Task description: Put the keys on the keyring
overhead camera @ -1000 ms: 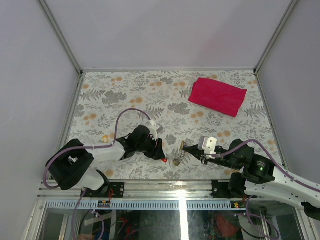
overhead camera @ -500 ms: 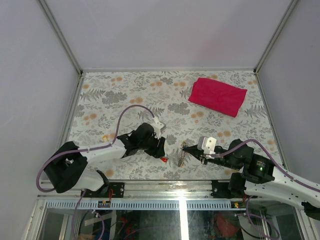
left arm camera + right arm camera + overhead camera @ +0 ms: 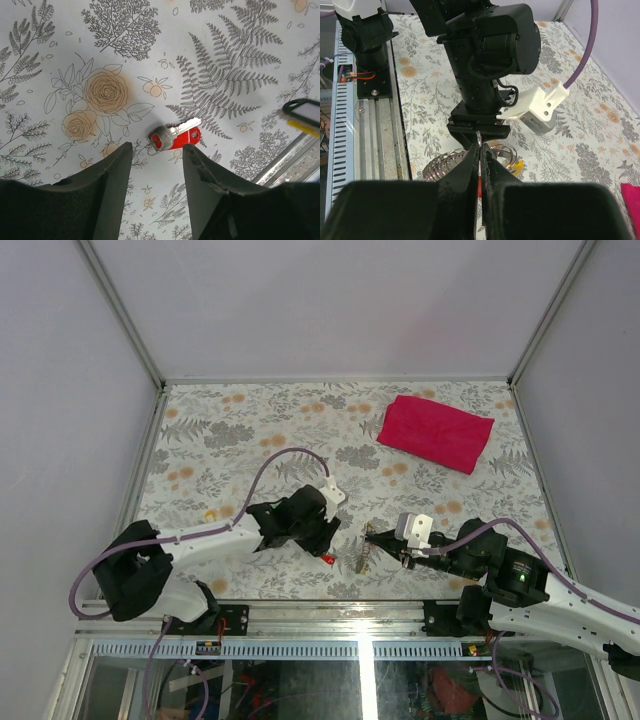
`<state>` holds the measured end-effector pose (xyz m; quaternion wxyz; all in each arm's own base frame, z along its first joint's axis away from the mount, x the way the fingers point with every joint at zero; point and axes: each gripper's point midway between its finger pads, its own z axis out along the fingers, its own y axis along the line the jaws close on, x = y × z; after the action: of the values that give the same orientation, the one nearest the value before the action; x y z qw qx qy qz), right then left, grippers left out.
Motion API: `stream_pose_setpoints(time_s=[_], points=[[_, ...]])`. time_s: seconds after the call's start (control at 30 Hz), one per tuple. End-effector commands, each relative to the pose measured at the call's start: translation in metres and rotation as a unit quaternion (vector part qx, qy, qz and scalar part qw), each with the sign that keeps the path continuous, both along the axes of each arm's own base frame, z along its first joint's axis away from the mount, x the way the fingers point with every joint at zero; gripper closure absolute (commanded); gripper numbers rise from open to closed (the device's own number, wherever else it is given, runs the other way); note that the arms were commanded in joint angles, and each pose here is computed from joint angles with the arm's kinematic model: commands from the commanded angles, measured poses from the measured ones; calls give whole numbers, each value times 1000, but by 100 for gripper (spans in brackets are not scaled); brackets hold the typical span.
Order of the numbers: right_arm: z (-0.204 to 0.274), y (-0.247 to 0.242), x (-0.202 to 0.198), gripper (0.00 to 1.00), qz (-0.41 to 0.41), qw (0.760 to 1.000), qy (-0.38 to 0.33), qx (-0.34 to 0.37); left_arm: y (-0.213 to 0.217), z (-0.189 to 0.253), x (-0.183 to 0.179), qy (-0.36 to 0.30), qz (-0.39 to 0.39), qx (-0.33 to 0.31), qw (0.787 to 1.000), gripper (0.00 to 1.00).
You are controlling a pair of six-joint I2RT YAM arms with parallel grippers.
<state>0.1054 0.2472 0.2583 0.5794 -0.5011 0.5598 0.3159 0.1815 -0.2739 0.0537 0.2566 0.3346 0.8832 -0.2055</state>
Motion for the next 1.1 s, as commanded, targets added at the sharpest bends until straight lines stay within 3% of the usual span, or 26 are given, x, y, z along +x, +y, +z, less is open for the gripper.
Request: stream_pose_setpoints(time_s=[0.0,0.4,0.83,1.0,1.07], points=[[24,2,-2,100,3,999,-10,42,7,-7,0,-6,-28,48,998,54],[23,1,-1,100,0,999,-11,39,4,-29,-8,7,-81,108,991,58],[23,0,0,100,-2,999,-12,39,4,-36,-11,16,-90,113,989,81],[24,0,-1,100,-1,999,-12,39,3,-32,-11,14,-89,106,990,100],[25,0,-1,100,-1,999,-12,40,2,-27,-11,11,-86,100,991,100]])
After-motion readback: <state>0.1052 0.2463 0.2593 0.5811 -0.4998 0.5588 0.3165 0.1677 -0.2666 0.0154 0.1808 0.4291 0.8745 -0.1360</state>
